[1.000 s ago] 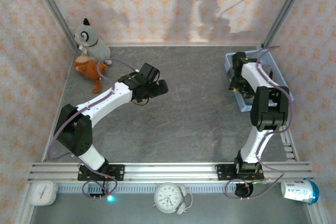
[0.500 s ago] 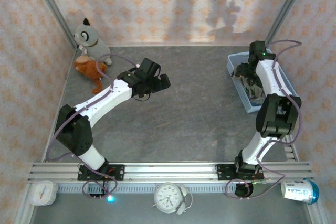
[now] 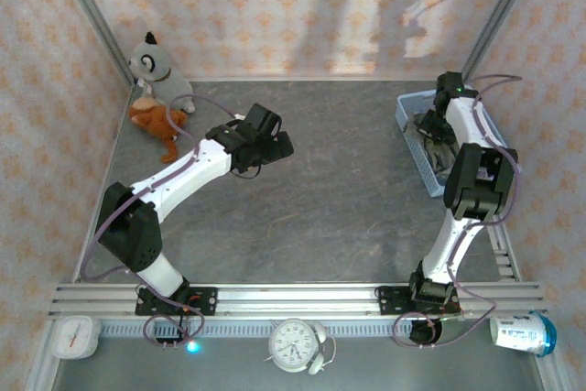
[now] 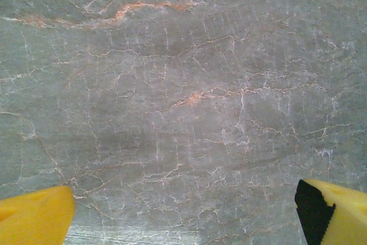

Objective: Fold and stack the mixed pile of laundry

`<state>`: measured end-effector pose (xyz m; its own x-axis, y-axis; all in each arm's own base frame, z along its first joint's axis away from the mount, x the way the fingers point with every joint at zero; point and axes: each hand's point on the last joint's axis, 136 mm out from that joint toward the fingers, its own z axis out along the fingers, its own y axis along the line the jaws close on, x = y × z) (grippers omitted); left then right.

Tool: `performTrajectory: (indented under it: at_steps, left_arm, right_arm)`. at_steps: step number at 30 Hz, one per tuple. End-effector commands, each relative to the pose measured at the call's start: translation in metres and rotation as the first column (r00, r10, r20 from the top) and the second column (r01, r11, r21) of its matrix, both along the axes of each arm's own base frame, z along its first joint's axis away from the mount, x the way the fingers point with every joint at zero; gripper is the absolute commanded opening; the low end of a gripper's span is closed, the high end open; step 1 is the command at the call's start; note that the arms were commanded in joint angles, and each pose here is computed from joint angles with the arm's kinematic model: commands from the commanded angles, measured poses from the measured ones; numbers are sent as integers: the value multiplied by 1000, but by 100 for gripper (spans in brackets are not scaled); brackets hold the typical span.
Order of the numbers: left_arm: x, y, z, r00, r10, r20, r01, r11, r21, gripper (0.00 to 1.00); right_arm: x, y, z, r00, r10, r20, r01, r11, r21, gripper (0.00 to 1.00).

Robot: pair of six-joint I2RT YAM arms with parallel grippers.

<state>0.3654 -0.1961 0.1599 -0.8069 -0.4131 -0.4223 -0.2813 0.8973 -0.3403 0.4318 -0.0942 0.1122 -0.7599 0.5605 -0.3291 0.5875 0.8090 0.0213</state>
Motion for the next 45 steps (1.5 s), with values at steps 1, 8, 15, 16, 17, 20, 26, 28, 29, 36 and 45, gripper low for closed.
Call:
performTrajectory:
  at_steps: [1,8,15,16,17,20,26,28,29,36,45]
  left_arm:
    - [0,8,14,999,26,27,-27,999,32,100]
    - [16,-2,26,998,-42,47,41,999,27,100]
    - [42,8,37,998,-42,45,46,995,-93,100]
    - [45,12,42,998,-43,53,49,994,-102,100]
    - [48,14,46,997,-44,60,51,993,-109,100]
    - [55,23,57,996,-52,76,61,991,-119,100]
    - [54,45,71,993,-40,113,52,992,-111,100]
    - [50,55,74,992,-19,123,33,993,-111,100]
    - [48,60,75,992,-9,128,24,994,-111,100]
    - [17,91,70,993,16,118,-10,999,-45,100]
    - [-31,91,20,1000,4,15,-2,996,-90,100]
  right_arm:
    - [0,-5,65,991,0,130,6,999,-47,0]
    - [-12,5,137,957,28,289,-16,999,-42,0]
    - [-28,54,236,856,92,509,-161,983,93,0]
    - [-32,64,252,836,104,539,-187,977,101,0]
    - [-35,73,265,818,113,564,-212,971,113,0]
    - [-48,111,305,750,146,645,-306,941,143,0]
    - [-77,186,354,618,171,767,-491,846,207,0]
    - [-78,206,344,613,160,773,-521,818,244,0]
    - [-73,213,331,624,156,765,-520,814,258,0]
    - [3,252,192,764,161,624,-438,840,319,17]
    - [23,266,128,860,265,436,-403,877,261,75]
